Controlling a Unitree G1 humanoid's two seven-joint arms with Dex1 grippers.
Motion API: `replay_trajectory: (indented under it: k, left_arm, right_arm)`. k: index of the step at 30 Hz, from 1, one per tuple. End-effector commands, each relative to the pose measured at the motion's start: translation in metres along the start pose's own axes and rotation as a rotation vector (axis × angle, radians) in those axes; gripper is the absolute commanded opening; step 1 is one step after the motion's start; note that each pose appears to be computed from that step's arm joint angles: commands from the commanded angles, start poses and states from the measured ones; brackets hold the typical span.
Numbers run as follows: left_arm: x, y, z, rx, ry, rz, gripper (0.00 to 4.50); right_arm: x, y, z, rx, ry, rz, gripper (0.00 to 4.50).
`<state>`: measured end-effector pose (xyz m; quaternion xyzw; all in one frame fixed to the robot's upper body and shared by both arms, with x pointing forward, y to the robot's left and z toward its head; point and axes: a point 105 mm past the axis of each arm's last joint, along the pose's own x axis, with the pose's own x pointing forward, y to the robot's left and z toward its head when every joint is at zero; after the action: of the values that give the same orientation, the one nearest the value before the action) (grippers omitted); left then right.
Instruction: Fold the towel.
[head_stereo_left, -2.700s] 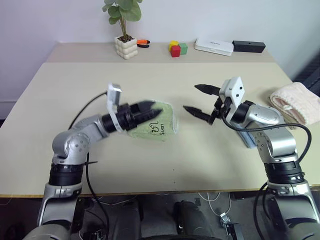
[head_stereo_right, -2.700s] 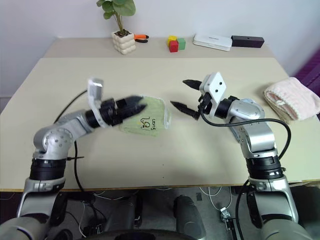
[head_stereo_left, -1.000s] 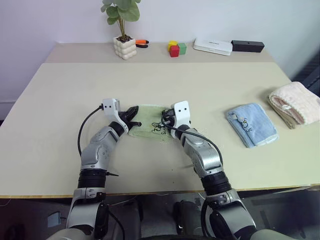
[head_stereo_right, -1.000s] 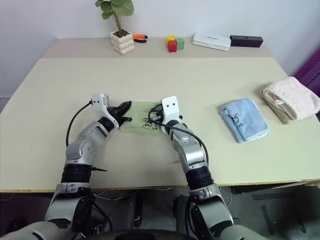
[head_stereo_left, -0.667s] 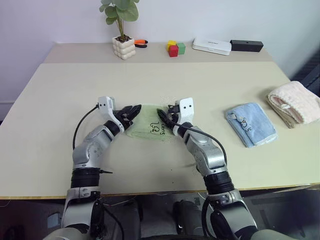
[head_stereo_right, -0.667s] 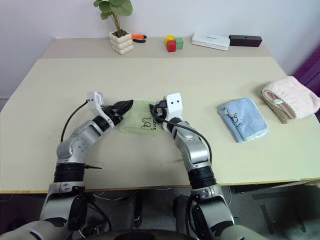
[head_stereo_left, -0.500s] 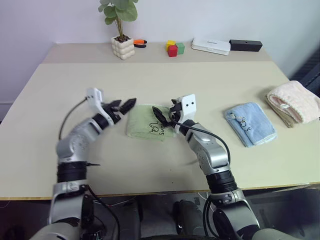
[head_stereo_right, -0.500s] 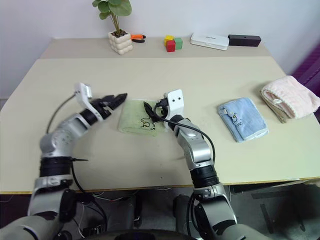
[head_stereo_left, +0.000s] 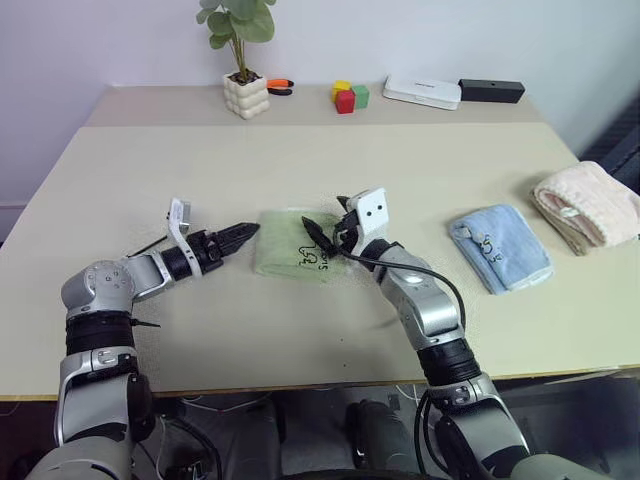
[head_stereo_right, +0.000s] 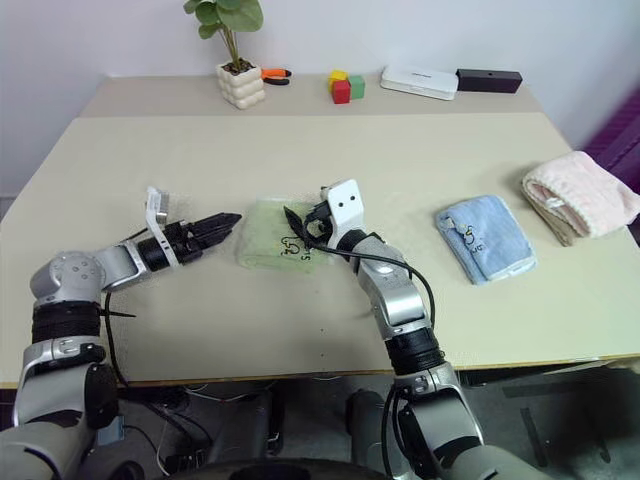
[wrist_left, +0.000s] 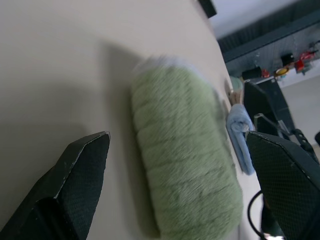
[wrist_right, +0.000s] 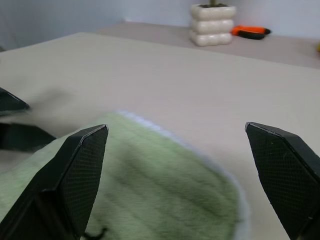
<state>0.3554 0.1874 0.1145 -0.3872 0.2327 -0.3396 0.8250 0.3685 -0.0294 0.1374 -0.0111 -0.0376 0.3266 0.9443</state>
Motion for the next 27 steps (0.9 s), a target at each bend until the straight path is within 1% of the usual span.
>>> replay_trajectory:
  k: [1, 5, 12, 15, 16, 18, 25, 27]
  left_arm:
    - [0.005, -0.015, -0.003, -0.038, 0.048, -0.087, 4.45]
    - [0.012, -0.019, -0.019, -0.046, 0.134, -0.106, 4.45]
    - [0.026, -0.025, -0.031, -0.060, 0.182, -0.141, 4.45]
    - [0.031, -0.022, -0.034, -0.080, 0.182, -0.137, 4.45]
    - [0.032, -0.020, -0.035, -0.086, 0.185, -0.130, 4.22]
    - [0.033, -0.018, -0.037, -0.084, 0.192, -0.123, 3.62]
    - [0.034, -0.013, -0.036, -0.103, 0.172, -0.122, 0.13]
    - [0.036, -0.013, -0.034, -0.110, 0.160, -0.128, 0.05]
  right_arm:
    - [0.002, 0.004, 0.017, -0.024, -0.058, 0.007, 4.47]
    - [0.002, 0.002, 0.018, -0.041, -0.053, 0.000, 4.47]
    - [0.002, 0.004, 0.014, -0.043, -0.043, -0.005, 4.47]
    - [0.002, 0.006, 0.015, -0.053, -0.043, 0.002, 4.47]
    - [0.003, 0.007, 0.015, -0.054, -0.044, 0.003, 4.50]
    - [0.003, 0.005, 0.016, -0.053, -0.044, -0.003, 4.50]
    - [0.002, -0.006, 0.021, -0.038, -0.066, -0.052, 4.50]
    - [0.002, -0.008, 0.024, -0.036, -0.075, -0.059, 4.50]
